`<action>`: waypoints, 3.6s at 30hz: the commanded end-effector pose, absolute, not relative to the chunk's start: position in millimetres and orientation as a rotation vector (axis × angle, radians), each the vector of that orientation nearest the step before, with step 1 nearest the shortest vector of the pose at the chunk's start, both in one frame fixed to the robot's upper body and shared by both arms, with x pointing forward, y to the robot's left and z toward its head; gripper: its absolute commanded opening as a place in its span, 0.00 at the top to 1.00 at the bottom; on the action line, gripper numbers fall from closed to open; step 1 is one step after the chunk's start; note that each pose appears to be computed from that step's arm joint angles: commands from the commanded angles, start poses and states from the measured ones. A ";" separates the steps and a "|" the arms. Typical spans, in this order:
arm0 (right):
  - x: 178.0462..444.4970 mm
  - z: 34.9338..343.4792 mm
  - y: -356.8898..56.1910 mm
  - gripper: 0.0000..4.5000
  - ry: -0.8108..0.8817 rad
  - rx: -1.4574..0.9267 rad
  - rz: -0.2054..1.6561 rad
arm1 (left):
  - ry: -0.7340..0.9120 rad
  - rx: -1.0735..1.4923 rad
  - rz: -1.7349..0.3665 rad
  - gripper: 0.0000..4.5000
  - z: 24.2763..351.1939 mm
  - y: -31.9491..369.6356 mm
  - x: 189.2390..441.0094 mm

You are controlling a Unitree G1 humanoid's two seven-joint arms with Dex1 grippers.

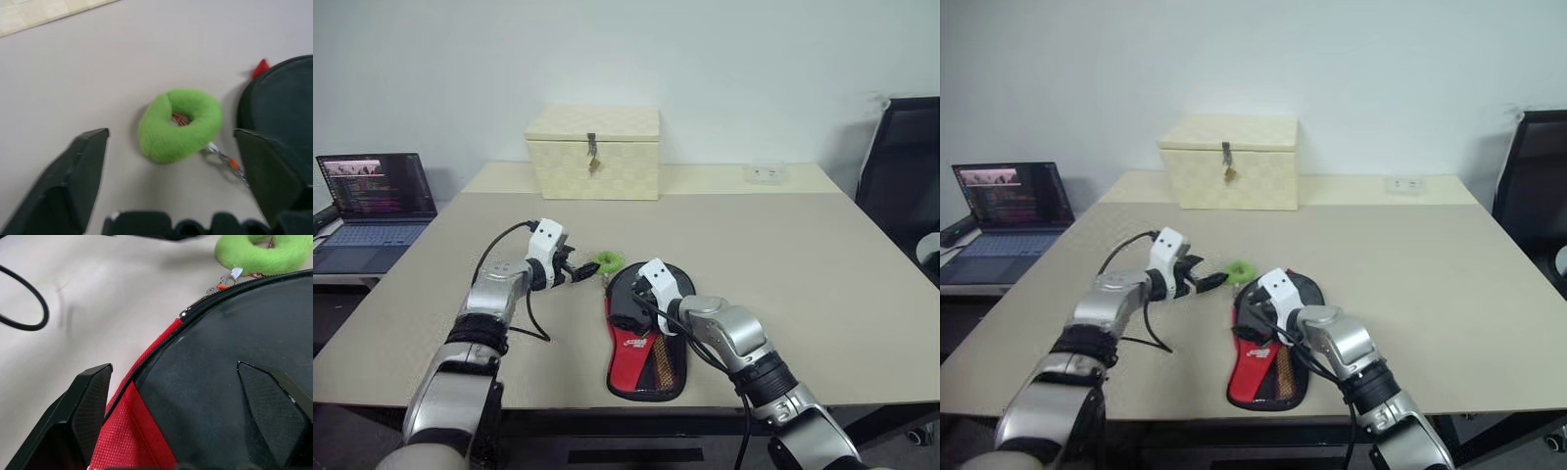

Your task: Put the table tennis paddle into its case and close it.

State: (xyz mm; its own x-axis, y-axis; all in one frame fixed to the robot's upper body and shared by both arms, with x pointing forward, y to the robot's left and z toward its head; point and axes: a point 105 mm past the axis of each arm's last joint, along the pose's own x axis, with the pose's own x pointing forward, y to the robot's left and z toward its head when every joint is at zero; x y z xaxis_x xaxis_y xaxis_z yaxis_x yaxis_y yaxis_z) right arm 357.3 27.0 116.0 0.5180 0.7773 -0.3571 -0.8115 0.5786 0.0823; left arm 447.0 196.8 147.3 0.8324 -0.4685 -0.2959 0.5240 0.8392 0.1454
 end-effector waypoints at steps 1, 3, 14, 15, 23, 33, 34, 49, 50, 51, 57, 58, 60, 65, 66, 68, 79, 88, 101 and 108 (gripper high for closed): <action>355.1 119.3 26.6 0.00 0.371 -0.085 0.943 | 0.268 0.213 -0.526 0.01 149.1 191.3 453.7; 352.9 118.5 27.2 0.00 0.375 -0.083 0.943 | 0.294 0.203 -0.510 0.01 143.9 187.9 456.0; 342.2 112.6 20.4 0.00 0.398 -0.089 0.902 | 0.326 0.245 -0.478 0.07 136.3 162.8 463.7; 341.9 112.0 19.4 0.00 0.401 -0.090 0.898 | 0.322 0.246 -0.470 0.09 136.8 161.4 464.6; 343.1 112.4 15.4 0.00 0.401 -0.097 0.874 | 0.311 0.237 -0.452 0.67 138.8 152.9 467.6; 363.8 97.0 0.4 0.00 0.421 -0.158 0.805 | 0.315 0.265 -0.421 0.99 139.2 159.4 468.6; 364.5 91.2 -3.1 0.00 0.432 -0.182 0.798 | 0.310 0.271 -0.414 0.99 141.1 159.4 469.5; 325.0 45.6 -30.9 0.00 0.607 -0.282 0.822 | 0.136 0.711 -0.438 0.99 186.5 101.8 483.2; 321.2 43.8 -32.3 0.00 0.615 -0.286 0.826 | 0.117 0.751 -0.445 0.99 189.6 95.4 483.3; 317.8 42.5 -33.5 0.00 0.622 -0.287 0.828 | 0.100 0.786 -0.453 0.99 192.1 88.9 483.2; 303.7 36.9 -37.1 0.00 0.647 -0.289 0.827 | 0.024 0.941 -0.481 0.99 199.9 63.6 481.4; 301.3 35.9 -36.9 0.00 0.650 -0.287 0.827 | 0.004 0.989 -0.490 0.99 200.9 58.4 480.6; 297.4 34.6 -35.7 0.00 0.656 -0.284 0.826 | -0.023 1.059 -0.504 0.99 202.1 51.6 479.4; 286.9 29.1 -33.5 0.00 0.673 -0.278 0.830 | -0.152 1.323 -0.569 0.99 206.8 19.2 471.4; 285.8 28.6 -32.4 0.00 0.674 -0.277 0.831 | -0.184 1.375 -0.584 0.99 207.6 12.6 469.2; 284.7 27.8 -31.0 0.00 0.675 -0.275 0.831 | -0.250 1.483 -0.606 0.99 209.1 0.2 465.0; 282.2 25.6 -25.7 0.00 0.676 -0.266 0.839 | -0.554 1.700 -0.807 0.99 198.0 -71.7 426.8; 292.3 30.5 -23.8 0.00 0.654 -0.273 0.838 | -0.490 1.598 -0.917 0.99 177.8 -77.8 417.4; 312.3 42.3 -25.7 0.00 0.621 -0.277 0.830 | -0.168 1.405 -1.124 0.07 141.9 -49.2 414.4; 323.2 51.7 -23.7 0.00 0.598 -0.259 0.833 | -0.148 1.204 -1.096 0.07 159.1 -38.3 421.1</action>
